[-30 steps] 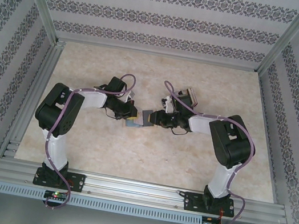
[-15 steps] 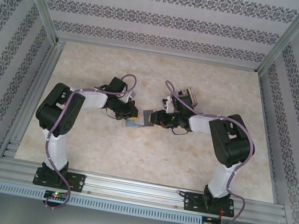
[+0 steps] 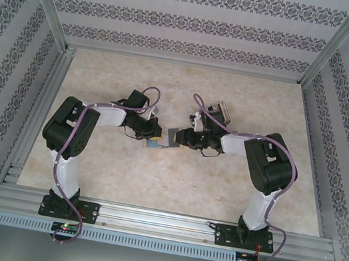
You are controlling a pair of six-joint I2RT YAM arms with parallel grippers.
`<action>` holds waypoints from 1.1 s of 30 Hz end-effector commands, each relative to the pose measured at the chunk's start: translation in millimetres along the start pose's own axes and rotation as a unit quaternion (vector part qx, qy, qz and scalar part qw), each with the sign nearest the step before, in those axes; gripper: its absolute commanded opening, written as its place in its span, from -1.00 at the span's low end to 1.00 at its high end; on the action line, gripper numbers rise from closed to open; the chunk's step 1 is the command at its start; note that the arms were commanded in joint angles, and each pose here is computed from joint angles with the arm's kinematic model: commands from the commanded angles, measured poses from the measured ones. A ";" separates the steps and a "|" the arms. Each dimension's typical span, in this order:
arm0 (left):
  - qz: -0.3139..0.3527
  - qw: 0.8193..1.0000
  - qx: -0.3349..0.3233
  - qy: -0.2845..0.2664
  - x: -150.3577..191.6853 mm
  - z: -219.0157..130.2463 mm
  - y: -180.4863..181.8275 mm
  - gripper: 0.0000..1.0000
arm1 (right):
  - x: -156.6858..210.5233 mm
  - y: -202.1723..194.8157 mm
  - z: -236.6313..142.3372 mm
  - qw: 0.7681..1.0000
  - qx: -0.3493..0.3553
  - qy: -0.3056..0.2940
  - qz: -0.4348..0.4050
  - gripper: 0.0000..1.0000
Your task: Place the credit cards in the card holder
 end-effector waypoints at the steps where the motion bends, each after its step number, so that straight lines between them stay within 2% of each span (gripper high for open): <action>1: -0.021 0.999 -0.013 0.036 23.1 12.4 8.2 -1.00 | -5.6 -1.2 0.1 1.000 -0.005 0.000 0.008 -0.28; 17: -0.062 0.997 -0.007 0.044 34.4 15.0 6.4 -1.00 | -5.5 -1.3 -0.6 1.000 -0.006 0.001 0.009 -0.28; 33: -0.095 0.994 -0.053 0.032 37.7 3.0 8.1 -1.00 | -5.4 -0.9 -0.7 1.000 -0.006 0.002 0.010 -0.27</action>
Point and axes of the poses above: each hand's point on the last joint's axis, 136 mm out from that joint toward the fingers, its own z axis out along the fingers, its own y axis along the line the jaws close on, x = y × z, the point moved 5 cm from there along -z, back along the fingers, and after that the axes turned 15 degrees about z, right-handed, at the moved point
